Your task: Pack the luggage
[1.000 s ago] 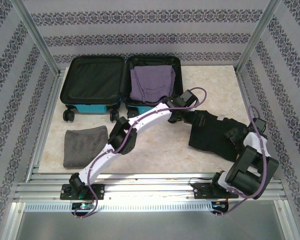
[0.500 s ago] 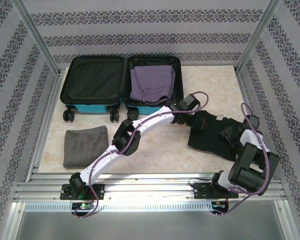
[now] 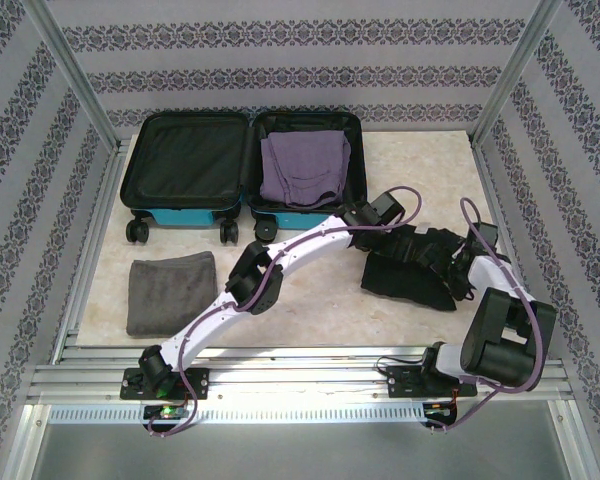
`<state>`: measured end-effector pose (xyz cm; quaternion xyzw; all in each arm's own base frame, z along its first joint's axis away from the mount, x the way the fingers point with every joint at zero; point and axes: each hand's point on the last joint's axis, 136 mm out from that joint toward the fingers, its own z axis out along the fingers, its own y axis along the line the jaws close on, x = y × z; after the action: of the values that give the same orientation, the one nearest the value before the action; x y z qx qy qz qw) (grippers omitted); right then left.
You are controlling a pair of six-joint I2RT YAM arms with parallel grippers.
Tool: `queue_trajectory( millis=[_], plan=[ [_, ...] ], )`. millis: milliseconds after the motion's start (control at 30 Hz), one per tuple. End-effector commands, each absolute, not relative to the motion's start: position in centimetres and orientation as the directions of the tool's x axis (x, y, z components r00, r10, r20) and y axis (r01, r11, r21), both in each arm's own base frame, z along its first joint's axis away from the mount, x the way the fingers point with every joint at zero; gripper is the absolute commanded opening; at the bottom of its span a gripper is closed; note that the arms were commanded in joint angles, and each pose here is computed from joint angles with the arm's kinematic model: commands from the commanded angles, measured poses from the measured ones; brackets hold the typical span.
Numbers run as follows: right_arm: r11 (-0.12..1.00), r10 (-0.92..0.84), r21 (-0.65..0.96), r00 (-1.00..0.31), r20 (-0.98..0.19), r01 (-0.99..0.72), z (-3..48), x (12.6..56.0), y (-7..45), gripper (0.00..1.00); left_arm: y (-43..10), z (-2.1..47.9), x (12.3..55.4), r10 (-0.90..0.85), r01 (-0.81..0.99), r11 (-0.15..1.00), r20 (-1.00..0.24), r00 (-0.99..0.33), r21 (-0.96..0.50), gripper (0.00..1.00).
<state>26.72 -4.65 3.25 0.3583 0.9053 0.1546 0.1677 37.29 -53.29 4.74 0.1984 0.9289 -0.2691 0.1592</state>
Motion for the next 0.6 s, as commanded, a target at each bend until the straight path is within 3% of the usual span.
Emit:
queue_trajectory(
  millis=[0,233,433,567],
  plan=[
    [0.686,0.689,0.464,-0.705,-0.167,0.560,3.6,26.8,-2.9,0.96,-54.3,2.3,34.4,0.318,0.445,0.777,-0.332,-0.888,-0.445,0.94],
    [0.677,0.681,0.499,-0.718,-0.147,0.540,3.4,27.1,-1.9,0.88,-55.3,2.8,34.3,0.304,0.446,0.760,-0.347,-0.887,-0.473,0.89],
    [0.668,0.679,0.520,-0.723,-0.132,0.533,3.2,27.4,-1.6,0.73,-55.5,2.7,34.2,0.306,0.450,0.756,-0.351,-0.885,-0.475,0.72],
    [0.669,0.668,0.532,-0.734,-0.125,0.519,3.2,27.6,-1.3,0.64,-55.7,2.6,34.2,0.302,0.449,0.754,-0.353,-0.885,-0.480,0.55]
  ],
)
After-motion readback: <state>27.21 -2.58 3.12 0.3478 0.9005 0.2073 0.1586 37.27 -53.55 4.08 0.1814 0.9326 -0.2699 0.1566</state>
